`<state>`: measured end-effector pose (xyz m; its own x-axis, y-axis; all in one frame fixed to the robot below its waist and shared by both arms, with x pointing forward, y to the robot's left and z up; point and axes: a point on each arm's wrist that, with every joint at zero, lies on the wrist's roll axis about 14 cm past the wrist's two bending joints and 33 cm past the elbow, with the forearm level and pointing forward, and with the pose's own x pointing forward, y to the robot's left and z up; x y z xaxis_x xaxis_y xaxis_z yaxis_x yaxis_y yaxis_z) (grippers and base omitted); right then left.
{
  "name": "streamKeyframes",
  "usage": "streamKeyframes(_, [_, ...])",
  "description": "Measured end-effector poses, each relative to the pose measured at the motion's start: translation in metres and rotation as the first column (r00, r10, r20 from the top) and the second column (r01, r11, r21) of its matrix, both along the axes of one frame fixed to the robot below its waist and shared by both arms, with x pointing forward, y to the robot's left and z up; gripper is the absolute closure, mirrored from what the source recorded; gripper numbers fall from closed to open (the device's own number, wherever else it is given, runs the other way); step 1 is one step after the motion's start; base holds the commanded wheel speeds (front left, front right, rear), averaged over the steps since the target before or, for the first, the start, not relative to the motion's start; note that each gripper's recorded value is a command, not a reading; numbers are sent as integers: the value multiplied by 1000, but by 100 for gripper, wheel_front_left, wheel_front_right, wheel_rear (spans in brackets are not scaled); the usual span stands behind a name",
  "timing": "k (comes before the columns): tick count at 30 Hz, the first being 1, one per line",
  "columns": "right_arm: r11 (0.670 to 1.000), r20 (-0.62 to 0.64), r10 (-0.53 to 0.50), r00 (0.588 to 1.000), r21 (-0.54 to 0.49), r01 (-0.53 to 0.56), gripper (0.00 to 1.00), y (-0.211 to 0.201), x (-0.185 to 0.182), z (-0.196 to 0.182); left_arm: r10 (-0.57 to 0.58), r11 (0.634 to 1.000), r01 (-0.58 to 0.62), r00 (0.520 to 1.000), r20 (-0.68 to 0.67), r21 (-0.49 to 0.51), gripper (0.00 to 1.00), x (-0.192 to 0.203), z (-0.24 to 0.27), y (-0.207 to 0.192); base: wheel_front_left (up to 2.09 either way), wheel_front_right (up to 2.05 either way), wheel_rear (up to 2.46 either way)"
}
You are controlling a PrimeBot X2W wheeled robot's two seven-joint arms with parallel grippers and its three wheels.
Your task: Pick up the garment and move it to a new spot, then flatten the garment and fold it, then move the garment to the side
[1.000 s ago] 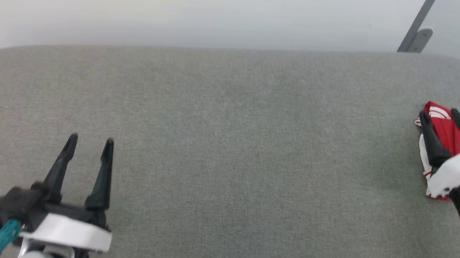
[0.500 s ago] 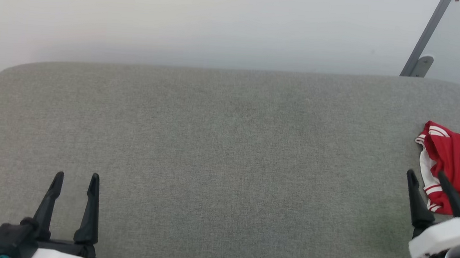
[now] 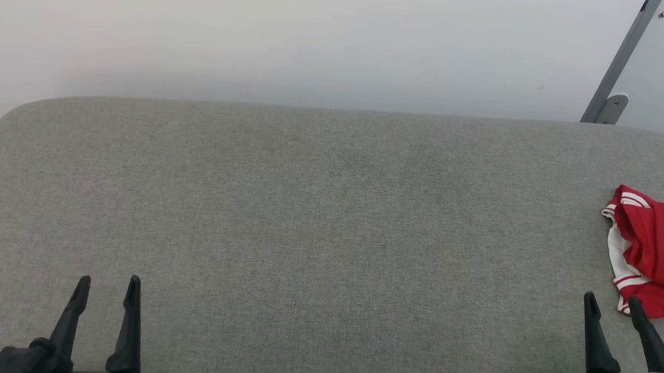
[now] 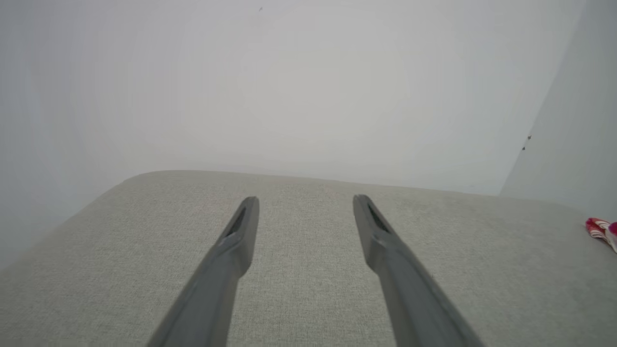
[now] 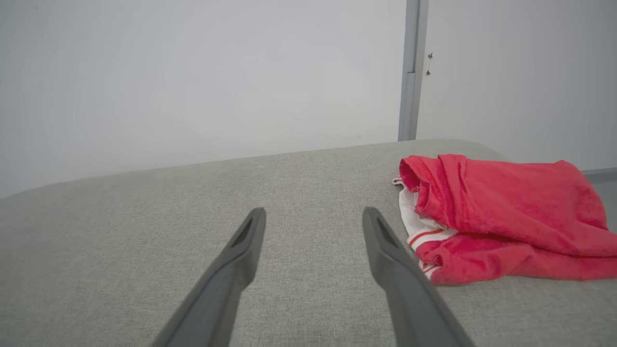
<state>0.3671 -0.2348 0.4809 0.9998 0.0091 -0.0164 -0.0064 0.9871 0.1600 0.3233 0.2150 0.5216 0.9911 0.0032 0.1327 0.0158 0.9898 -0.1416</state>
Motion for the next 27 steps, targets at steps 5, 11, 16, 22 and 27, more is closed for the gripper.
streamKeyframes(5, [999, 1, -20, 1000, 27, 20, 0, 2, -9, -3, 11, 1000, -11, 1000, -2, -16, 0, -2, -1, 2, 0, 0, 0])
streamKeyframes(11, [999, -4, -28, 1000, 44, 28, 0, 8, -18, -7, 12, 1000, -12, 1000, -2, -23, 0, -3, -1, 0, 0, 0, 0])
streamKeyframes(16, [997, -8, -34, 999, 62, 35, 0, 13, -24, -9, 3, 1000, -3, 1000, -9, -31, 0, -4, -4, -4, 0, 0, 0])
streamKeyframes(22, [997, -3, -33, 999, 73, 33, 0, 18, -27, -8, -17, 999, 16, 1000, -17, -35, 0, -3, -7, -11, 0, 0, 0])
streamKeyframes(27, [998, 10, -21, 1000, 67, 20, 0, 23, -28, -5, -24, 999, 24, 1000, -20, -35, 0, -2, -8, -13, 0, 0, 0])
